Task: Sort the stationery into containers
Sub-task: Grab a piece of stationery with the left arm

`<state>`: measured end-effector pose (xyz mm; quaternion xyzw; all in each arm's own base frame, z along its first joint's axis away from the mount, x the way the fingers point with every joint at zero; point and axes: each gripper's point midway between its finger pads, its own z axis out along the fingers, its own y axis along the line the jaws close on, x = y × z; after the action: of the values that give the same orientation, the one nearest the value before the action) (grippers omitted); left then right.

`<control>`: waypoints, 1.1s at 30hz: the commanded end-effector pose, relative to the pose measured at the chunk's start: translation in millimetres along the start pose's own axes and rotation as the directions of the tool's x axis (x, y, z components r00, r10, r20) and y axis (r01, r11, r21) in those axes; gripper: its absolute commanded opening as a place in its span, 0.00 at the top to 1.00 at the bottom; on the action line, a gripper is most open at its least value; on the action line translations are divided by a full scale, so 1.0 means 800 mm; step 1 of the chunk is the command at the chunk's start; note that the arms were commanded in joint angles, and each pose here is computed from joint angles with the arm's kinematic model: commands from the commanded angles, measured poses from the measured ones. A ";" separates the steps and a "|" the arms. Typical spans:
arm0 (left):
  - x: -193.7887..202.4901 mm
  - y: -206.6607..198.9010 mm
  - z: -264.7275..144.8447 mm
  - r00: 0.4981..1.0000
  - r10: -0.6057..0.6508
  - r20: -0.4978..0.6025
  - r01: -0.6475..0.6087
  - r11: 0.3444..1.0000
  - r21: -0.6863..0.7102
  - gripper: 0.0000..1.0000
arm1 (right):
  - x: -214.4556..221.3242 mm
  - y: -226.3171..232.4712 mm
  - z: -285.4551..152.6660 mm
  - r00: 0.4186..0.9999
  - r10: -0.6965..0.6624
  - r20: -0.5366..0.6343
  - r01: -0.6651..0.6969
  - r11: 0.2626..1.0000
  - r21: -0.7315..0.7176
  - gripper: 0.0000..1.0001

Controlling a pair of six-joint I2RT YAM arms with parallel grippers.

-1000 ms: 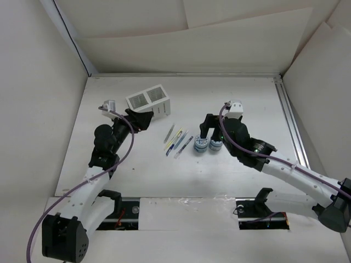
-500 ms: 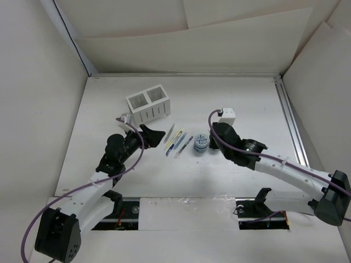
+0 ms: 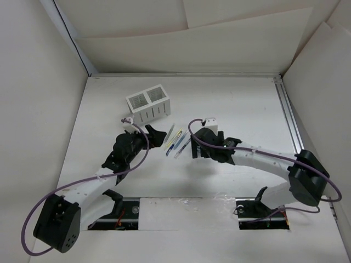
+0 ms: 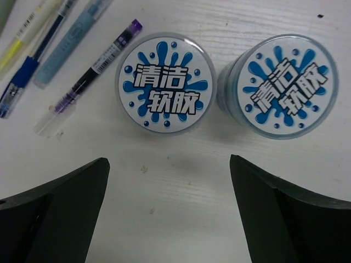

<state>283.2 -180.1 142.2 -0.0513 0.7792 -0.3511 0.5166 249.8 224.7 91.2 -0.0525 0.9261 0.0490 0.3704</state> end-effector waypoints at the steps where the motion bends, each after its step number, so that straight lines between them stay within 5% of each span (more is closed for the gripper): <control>1: -0.058 -0.019 -0.005 0.985 0.024 0.170 -0.026 1.000 0.010 0.00 | -0.020 0.037 0.004 0.999 0.035 0.035 -0.032 0.996 -0.080 0.03; 4: -0.059 -0.014 -0.004 0.984 0.035 0.175 -0.033 0.999 -0.011 0.00 | -0.012 0.037 0.024 0.999 0.030 0.024 -0.029 0.999 -0.041 0.03; 9: -0.013 -0.033 0.028 0.993 0.115 0.021 -0.115 0.993 0.039 0.00 | -0.025 0.030 0.037 0.998 0.029 0.062 -0.032 0.999 0.043 0.03; 16: 0.000 -0.019 0.059 0.994 0.098 -0.054 -0.104 0.985 -0.134 0.00 | -0.043 0.019 -0.004 0.993 0.066 0.100 -0.066 0.998 -0.005 0.03; 32: -0.043 -0.017 0.078 0.988 0.154 0.028 -0.144 0.965 -0.221 0.00 | -0.150 -0.014 -0.107 0.879 0.209 0.427 -0.178 0.978 -0.112 0.00; 33: -0.046 -0.018 0.078 0.982 0.184 0.032 -0.173 0.961 -0.216 0.07 | -0.157 -0.019 -0.111 0.868 0.228 0.442 -0.196 0.973 -0.118 0.00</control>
<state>337.4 -208.0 143.8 -0.0505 0.8157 -0.2317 0.5276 270.3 207.4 203.8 0.0230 0.8464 0.1101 0.5206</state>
